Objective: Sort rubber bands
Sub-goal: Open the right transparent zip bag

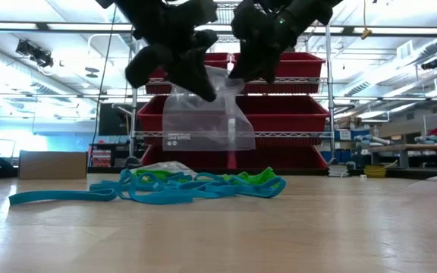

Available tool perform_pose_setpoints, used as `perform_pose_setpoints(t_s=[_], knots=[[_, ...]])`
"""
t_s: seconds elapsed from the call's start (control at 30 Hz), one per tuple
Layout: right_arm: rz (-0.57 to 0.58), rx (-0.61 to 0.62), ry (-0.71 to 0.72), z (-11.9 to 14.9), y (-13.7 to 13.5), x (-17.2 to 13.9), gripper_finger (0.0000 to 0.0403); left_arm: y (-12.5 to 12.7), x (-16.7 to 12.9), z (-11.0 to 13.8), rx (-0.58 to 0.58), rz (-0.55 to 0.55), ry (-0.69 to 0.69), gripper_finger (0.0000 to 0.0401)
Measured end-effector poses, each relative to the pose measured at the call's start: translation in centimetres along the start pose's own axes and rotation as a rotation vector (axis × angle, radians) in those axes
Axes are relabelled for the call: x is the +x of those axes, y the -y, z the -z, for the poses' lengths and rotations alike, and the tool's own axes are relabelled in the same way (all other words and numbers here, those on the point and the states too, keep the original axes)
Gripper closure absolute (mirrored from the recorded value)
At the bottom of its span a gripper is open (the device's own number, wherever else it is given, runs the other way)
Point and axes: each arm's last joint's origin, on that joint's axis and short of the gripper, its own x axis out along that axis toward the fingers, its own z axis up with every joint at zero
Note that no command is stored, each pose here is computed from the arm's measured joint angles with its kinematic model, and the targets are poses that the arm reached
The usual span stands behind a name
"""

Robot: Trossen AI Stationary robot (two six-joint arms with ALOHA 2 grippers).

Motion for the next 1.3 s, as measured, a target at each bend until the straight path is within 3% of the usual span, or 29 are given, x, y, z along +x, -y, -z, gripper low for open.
perform_pose_setpoints(t_s=[0.1,0.2,0.53,0.67,1.3], knots=[[-0.131,-0.093,0.002,0.0,-1.0,0.0,0.0383,0.1,0.0,0.1,0.001,0.01,-0.008,0.04],[-0.163,-0.17,-0.004,0.2,-2.0,0.0,0.0354,0.1,0.0,0.0,-0.003,0.007,0.004,0.04],[-0.013,-0.293,-0.08,1.2,-2.4,0.4,0.0275,-0.1,0.0,-0.5,-0.018,0.032,0.08,0.0401],[0.08,-0.298,-0.091,1.3,-2.1,0.4,0.0273,0.1,-0.1,-0.8,-0.018,0.05,0.113,0.0401],[-0.141,-0.201,-0.107,1.3,-2.0,0.4,0.0299,0.6,-0.6,-1.9,0.045,-0.054,0.129,0.0401]])
